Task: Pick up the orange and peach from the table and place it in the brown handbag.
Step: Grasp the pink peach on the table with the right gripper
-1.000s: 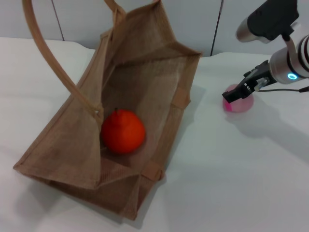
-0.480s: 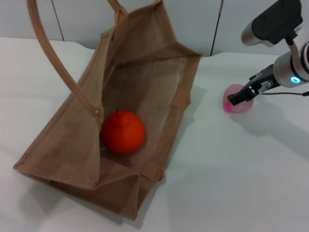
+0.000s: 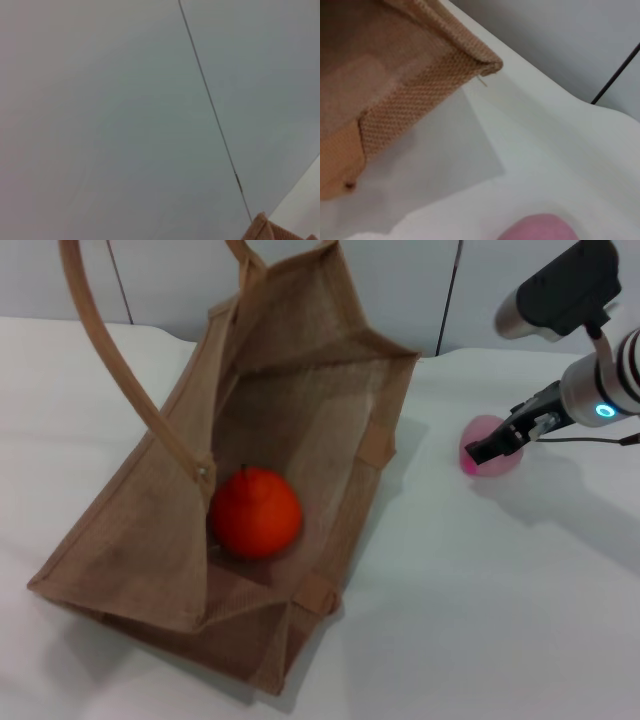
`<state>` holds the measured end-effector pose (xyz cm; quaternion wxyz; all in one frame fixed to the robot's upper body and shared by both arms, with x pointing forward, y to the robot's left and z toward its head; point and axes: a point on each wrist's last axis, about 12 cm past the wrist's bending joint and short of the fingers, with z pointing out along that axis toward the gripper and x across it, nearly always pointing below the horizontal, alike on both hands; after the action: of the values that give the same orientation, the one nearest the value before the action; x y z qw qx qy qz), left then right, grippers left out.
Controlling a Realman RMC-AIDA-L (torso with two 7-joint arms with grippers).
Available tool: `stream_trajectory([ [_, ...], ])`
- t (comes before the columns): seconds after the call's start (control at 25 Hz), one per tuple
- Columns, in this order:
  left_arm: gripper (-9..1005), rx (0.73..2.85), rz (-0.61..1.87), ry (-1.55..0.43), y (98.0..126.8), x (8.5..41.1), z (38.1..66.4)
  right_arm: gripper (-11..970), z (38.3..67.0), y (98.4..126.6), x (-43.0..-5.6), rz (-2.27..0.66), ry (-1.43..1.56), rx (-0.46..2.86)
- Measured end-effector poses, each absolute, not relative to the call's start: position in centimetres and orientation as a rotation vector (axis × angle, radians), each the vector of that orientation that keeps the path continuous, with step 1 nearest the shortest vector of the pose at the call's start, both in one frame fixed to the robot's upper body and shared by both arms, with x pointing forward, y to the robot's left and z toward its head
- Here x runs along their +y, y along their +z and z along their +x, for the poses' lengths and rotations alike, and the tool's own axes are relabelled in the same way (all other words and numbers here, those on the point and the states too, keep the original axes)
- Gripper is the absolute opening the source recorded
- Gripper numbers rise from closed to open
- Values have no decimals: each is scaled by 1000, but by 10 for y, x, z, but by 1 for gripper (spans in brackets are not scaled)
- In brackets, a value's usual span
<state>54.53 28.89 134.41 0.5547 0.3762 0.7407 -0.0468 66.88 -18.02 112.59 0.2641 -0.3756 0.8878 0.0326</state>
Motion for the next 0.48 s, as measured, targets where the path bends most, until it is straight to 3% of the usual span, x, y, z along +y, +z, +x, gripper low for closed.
stream_trajectory([
  [0.48,126,1756,906,-125,1341,285,548,787,668,1117,-177,-1032,120,2400],
])
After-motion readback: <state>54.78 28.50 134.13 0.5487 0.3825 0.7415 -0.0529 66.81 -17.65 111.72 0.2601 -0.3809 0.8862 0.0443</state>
